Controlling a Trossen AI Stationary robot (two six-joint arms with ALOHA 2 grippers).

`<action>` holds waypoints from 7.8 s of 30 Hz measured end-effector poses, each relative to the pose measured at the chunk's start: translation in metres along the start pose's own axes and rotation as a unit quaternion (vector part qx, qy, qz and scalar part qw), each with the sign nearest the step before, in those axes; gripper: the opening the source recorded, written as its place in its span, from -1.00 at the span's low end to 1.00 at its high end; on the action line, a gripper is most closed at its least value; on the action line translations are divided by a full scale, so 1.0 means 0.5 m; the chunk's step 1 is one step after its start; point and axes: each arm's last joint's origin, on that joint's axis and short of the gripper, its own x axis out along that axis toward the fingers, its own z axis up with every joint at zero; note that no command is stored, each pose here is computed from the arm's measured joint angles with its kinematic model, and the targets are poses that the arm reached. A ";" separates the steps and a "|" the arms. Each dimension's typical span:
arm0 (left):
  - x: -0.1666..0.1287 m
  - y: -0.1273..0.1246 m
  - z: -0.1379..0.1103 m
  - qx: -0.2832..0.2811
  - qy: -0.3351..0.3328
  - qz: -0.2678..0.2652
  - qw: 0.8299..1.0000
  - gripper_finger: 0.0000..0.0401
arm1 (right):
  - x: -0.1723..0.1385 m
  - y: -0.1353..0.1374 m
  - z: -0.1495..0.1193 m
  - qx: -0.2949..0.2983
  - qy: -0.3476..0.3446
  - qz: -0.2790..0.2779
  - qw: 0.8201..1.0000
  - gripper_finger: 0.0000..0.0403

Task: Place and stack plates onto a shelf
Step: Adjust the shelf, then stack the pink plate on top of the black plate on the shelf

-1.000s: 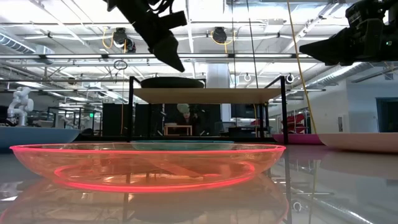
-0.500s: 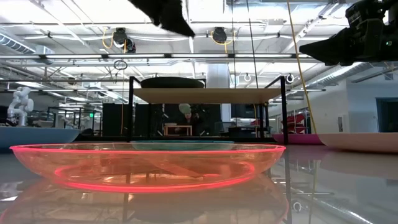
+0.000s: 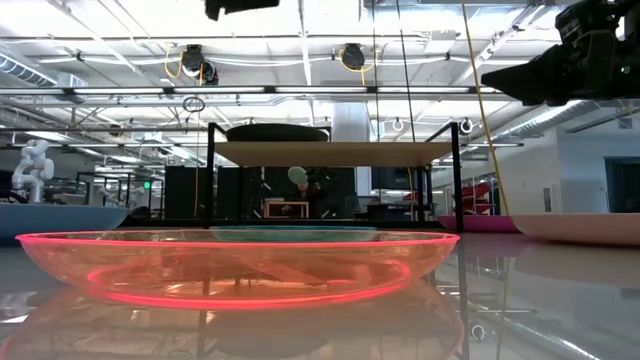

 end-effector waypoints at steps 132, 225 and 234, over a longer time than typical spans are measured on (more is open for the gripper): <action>0.015 -0.081 -0.172 -0.081 -0.066 -0.029 0.994 -0.21 | 0.208 -0.145 -0.117 0.000 0.684 -0.146 0.715 -0.15; 0.011 -0.079 -0.169 -0.085 -0.062 0.005 0.994 -0.21 | 0.142 -0.160 0.063 0.012 0.442 -0.355 0.824 -1.00; -0.085 -0.078 -0.091 -0.032 -0.090 0.089 0.991 -0.21 | 0.242 -0.166 0.197 -0.066 0.314 -0.310 0.895 -1.00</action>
